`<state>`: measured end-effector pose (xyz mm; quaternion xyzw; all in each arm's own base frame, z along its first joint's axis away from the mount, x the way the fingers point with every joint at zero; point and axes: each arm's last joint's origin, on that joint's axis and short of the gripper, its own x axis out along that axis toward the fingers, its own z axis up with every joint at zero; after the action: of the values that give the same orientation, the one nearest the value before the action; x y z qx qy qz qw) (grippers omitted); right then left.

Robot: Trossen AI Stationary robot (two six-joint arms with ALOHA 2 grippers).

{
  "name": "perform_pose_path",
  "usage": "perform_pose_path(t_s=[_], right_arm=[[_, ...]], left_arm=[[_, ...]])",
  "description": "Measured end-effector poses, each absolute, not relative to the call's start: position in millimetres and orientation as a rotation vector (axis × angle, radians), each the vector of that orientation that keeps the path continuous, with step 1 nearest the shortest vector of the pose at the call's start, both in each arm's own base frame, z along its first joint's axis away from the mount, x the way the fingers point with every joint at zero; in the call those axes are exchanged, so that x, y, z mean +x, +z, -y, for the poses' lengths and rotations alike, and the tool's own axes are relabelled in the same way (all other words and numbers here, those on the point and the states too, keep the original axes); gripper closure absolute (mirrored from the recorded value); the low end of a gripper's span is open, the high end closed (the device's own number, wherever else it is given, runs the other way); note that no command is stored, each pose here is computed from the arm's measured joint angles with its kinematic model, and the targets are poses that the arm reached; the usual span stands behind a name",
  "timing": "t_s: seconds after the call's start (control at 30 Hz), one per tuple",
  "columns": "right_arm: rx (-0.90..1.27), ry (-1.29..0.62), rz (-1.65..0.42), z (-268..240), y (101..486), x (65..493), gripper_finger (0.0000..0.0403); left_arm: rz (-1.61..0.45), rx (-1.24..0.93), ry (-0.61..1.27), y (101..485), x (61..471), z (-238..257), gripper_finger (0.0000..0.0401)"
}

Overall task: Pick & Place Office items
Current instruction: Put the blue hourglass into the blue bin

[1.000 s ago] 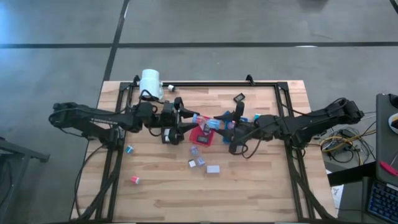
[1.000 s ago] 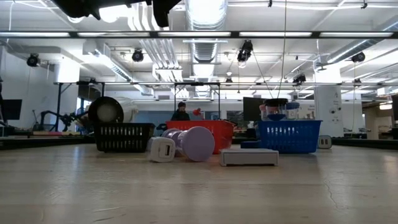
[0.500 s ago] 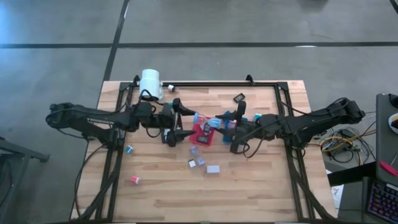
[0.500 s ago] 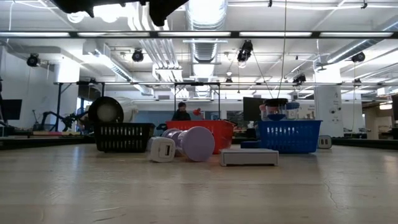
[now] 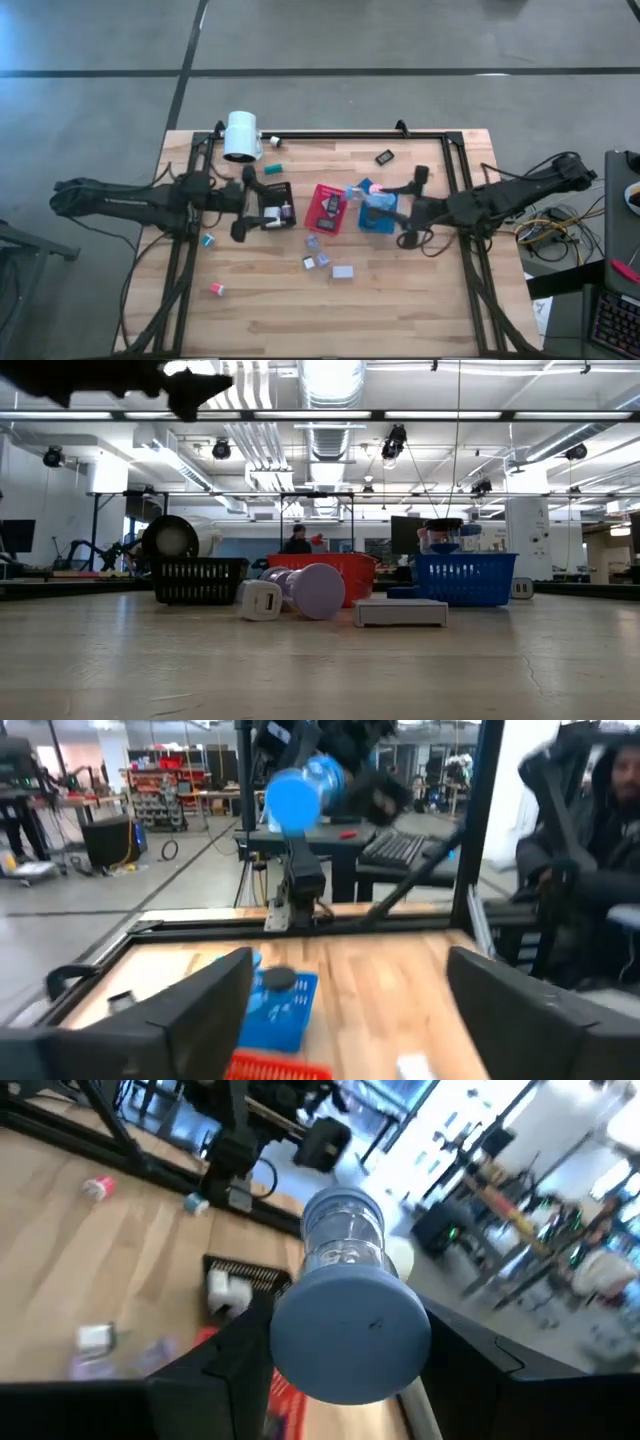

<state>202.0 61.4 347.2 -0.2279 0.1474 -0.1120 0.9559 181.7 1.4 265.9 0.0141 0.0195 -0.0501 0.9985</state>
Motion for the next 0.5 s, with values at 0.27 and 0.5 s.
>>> perform_pose_path(t_s=[0.27, 0.5], right_arm=[[-0.288, -0.232, -0.540, -69, 378, 171, 0.0208], [-0.071, -0.208, -0.897, -71, 402, 166, 0.0208]], left_arm=[[0.062, 0.192, -0.092, 218, 145, -1, 0.0234], [0.102, 0.280, -0.071, 205, 133, -1, 0.0354]])
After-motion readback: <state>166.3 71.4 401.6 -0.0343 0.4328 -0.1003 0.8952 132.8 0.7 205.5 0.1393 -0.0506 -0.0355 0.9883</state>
